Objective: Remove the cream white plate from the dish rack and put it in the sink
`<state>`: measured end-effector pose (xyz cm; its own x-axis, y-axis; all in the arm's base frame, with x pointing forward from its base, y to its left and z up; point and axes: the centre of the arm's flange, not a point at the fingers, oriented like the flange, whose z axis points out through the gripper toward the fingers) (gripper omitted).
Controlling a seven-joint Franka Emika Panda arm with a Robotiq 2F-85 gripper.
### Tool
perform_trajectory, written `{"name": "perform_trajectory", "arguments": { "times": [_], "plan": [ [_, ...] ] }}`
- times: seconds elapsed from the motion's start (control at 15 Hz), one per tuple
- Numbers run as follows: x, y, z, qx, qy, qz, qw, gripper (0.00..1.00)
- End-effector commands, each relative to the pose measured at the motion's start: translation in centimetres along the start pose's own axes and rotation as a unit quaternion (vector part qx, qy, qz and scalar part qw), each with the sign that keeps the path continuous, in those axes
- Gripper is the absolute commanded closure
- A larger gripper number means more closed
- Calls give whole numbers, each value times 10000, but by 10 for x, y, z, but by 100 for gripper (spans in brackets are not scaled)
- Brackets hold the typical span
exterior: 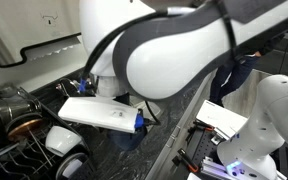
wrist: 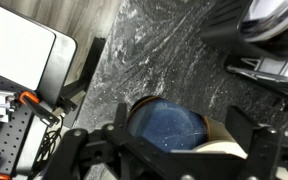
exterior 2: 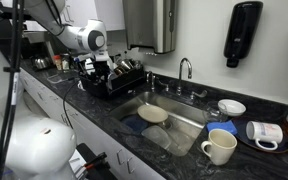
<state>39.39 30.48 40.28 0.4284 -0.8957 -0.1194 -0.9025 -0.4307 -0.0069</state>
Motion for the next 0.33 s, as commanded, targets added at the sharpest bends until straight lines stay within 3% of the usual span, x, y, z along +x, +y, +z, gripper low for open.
{"name": "perform_trajectory", "arguments": {
  "times": [0.0, 0.27],
  "plan": [
    [0, 5, -29, -282, -502, 395, 9976, 0],
    [7, 11, -43, -456, -680, 574, 9950, 0]
  ]
}}
